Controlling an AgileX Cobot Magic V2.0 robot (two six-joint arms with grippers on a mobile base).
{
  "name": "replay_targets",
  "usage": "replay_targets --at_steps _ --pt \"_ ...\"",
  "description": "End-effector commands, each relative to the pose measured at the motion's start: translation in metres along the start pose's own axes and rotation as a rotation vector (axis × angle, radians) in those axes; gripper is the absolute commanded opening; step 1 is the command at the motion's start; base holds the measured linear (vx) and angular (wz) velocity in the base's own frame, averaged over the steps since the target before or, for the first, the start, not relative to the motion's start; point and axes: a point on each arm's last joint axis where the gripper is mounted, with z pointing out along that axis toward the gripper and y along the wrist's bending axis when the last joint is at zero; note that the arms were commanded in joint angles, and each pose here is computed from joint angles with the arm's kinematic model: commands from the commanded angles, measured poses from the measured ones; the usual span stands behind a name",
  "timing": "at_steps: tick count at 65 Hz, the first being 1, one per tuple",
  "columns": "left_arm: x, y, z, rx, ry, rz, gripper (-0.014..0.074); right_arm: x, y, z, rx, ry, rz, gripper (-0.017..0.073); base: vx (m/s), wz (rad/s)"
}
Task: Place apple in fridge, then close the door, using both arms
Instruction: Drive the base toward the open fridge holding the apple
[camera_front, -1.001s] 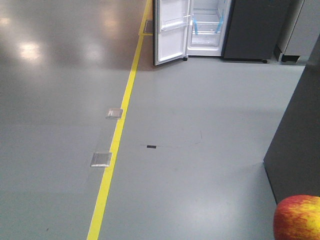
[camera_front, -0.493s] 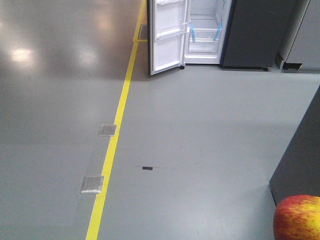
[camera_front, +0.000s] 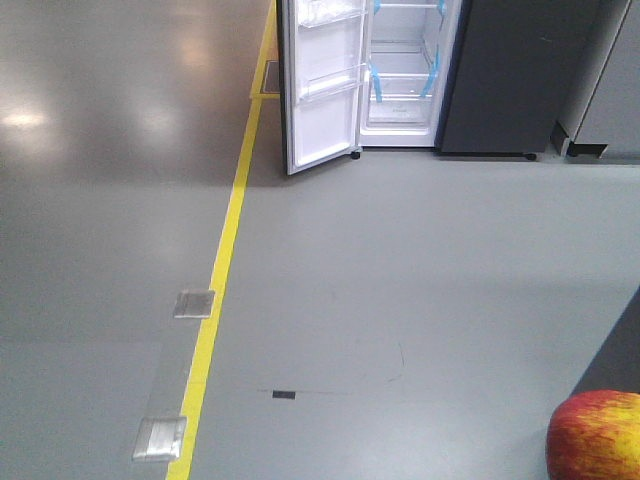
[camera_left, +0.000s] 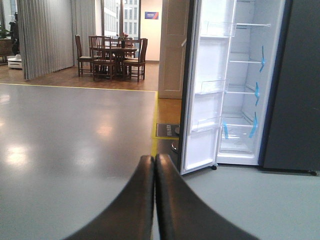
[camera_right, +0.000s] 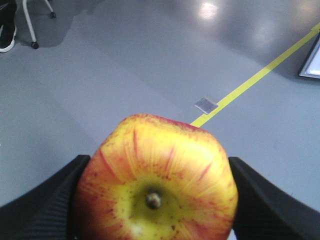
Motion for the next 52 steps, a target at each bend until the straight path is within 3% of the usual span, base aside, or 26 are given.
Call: replay_targets --at_steps 1,52 --pt "0.0022 0.0001 -0.0006 0.009 -0.06 -0.008 -0.0006 -0.0127 -0.0011 -0.0039 0.019 -0.088 0.0 0.0318 0.39 -0.04" --pt "0.0022 0.0001 -0.0006 0.009 -0.06 -0.008 -0.0006 -0.0127 -0.0011 -0.0039 0.019 -0.088 0.0 0.0318 0.38 -0.03"
